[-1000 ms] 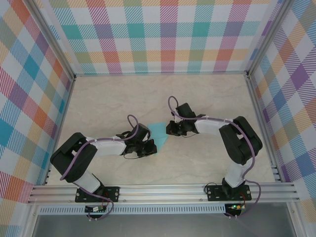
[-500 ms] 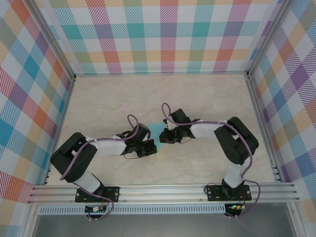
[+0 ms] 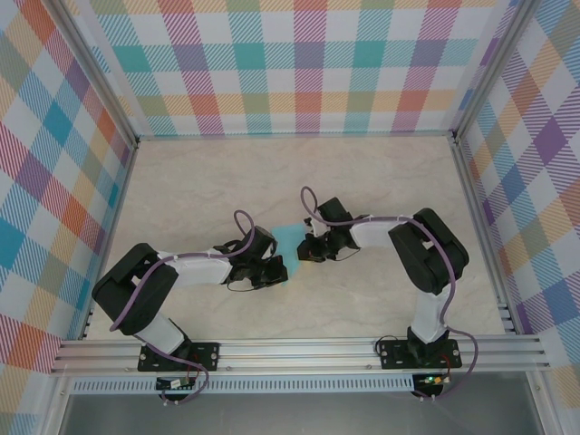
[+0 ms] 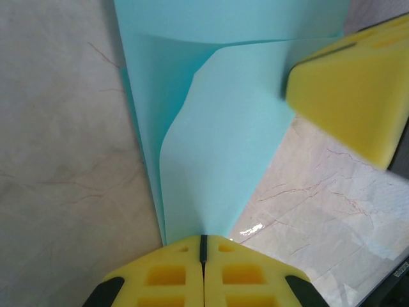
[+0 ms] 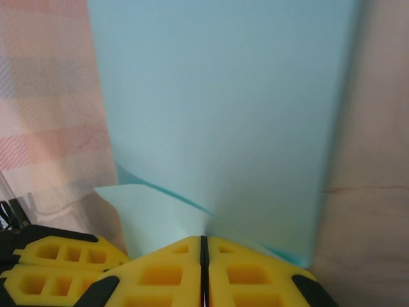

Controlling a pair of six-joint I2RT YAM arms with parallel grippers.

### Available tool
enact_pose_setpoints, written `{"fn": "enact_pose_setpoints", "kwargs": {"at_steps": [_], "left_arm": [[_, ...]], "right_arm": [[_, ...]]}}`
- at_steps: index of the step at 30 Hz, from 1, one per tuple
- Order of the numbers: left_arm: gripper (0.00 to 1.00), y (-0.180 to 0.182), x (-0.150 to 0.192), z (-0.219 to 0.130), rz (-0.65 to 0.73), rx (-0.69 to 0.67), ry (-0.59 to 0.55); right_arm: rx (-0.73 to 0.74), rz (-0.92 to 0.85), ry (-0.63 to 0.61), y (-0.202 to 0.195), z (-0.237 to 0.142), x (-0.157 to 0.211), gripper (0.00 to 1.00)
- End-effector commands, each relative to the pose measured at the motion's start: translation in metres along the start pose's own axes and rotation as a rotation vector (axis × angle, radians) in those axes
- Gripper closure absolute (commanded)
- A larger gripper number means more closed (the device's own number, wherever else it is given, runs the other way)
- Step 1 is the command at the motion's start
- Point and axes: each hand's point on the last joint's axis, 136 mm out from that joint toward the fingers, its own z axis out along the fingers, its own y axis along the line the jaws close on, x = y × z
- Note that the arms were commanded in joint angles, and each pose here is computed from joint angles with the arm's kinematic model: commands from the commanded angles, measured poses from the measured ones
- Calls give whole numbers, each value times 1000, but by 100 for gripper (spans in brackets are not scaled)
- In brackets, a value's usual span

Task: Fold a paper plane with a square sheet of paper (pick it up from the middle)
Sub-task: Third fold the triangle at the center of the table.

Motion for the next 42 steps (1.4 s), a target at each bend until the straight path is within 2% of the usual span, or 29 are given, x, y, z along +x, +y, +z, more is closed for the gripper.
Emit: {"fn": "enact_pose_setpoints", "kwargs": {"at_steps": [1, 5, 9, 13, 17, 22, 27, 30, 32, 36, 40, 42], "left_arm": [[95, 85, 40, 0, -85, -319, 96], [94, 82, 38, -1, -84, -311, 89], [94, 80, 37, 0, -85, -300, 85], [95, 77, 35, 1, -82, -297, 84], [94, 75, 33, 1, -80, -291, 79], [94, 71, 31, 0, -71, -279, 75], [94, 65, 30, -2, -53, -261, 78], [93, 48, 20, -9, -16, -221, 49], [89, 27, 11, -15, 13, -156, 18], [73, -14, -1, -30, 55, 18, -40], [71, -24, -11, -36, 85, 44, -82], [74, -25, -13, -31, 90, 44, -73]], "right_arm": [[185, 41, -79, -45, -15, -22, 90], [184, 32, -150, -30, -37, -31, 90], [131, -3, -177, 2, -46, -23, 90], [44, 3, -111, 27, -28, -5, 90], [-4, 21, -49, 36, -4, 5, 90], [-15, 59, -8, 29, 11, 8, 90], [69, 97, 18, 9, 20, 13, 91], [123, 116, 33, -3, 20, 17, 91], [144, 121, 42, -8, 21, 20, 91], [166, 129, 55, -14, 21, 24, 91], [172, 135, 58, -16, 22, 25, 91], [172, 140, 67, -16, 23, 26, 91]]}}
